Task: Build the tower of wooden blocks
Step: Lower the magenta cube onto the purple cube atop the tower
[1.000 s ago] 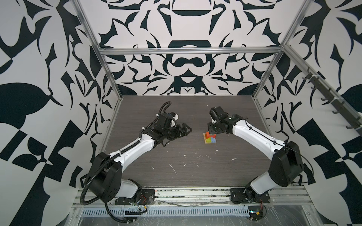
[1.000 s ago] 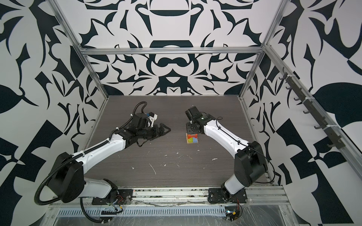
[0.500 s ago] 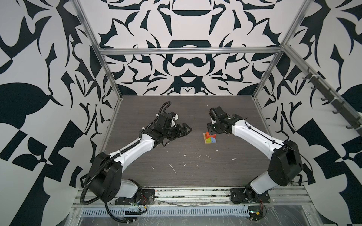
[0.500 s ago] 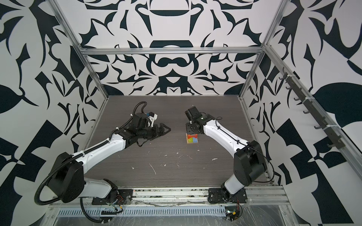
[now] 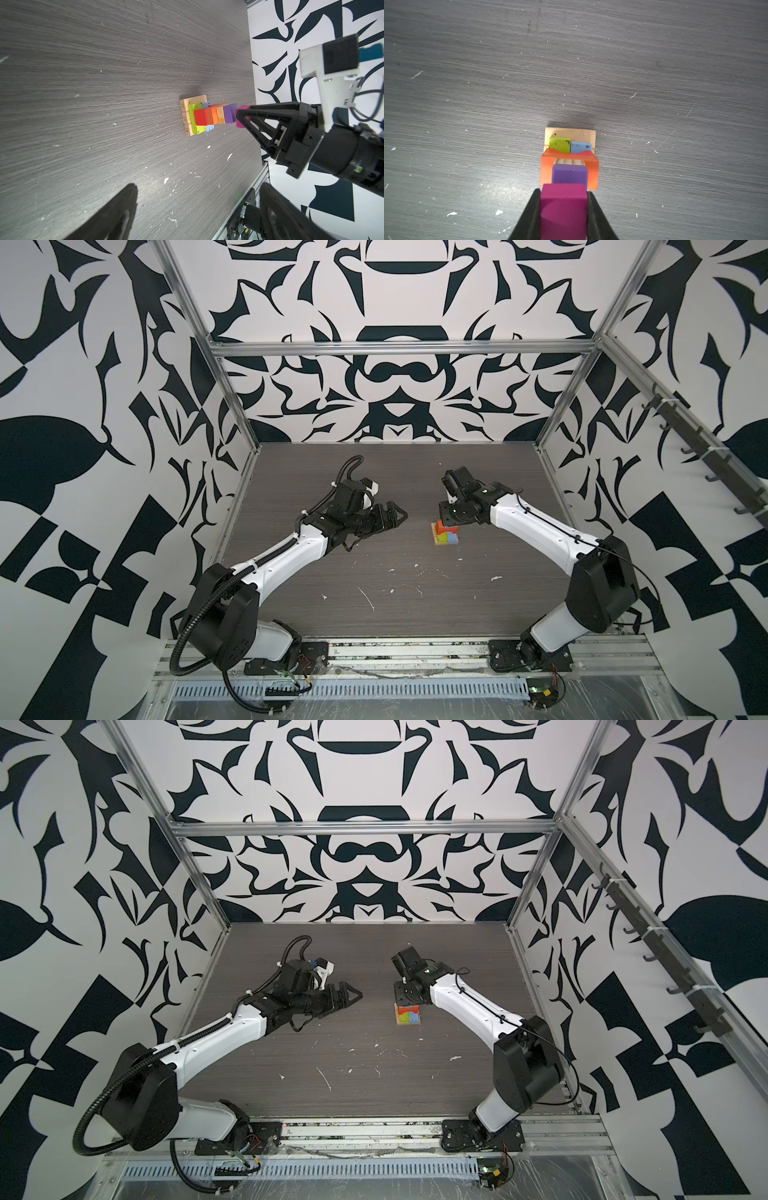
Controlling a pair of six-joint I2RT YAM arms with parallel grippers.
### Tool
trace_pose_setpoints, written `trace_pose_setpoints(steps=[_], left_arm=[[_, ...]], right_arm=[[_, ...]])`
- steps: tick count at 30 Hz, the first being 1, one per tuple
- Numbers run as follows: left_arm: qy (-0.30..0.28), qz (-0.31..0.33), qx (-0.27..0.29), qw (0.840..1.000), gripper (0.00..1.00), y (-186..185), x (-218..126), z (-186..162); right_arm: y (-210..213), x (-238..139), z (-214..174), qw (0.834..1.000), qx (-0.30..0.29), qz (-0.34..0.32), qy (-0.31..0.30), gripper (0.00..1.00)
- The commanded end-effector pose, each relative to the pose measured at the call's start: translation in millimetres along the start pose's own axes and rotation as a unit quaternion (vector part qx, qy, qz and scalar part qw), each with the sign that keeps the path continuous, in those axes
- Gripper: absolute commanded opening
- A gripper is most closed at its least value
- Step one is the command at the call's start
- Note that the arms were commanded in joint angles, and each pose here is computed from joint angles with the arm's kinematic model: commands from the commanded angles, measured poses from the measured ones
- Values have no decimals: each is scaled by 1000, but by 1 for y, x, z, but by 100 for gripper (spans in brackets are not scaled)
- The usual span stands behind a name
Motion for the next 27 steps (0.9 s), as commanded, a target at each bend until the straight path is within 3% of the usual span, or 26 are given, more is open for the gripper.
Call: trace_pose_setpoints(steps=[1,27], left_arm=[[-3,-1,0,1000,94,0,-3,-1],[-3,0,-1,1000,95,1,-4,-2]], right_arm=[[0,-4,8,1000,7,0,-14,30],[0,-2,12,1000,10,0,-16,30]])
Point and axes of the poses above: each gripper's point midway between its finger pads, its own x axis out along the fingers, its own y axis along the line the jaws close on, z = x × y, the point moved 2 cm from there along -x, back along the fingers, and after that the axes turned 12 degrees about x, right-handed, at the moved point
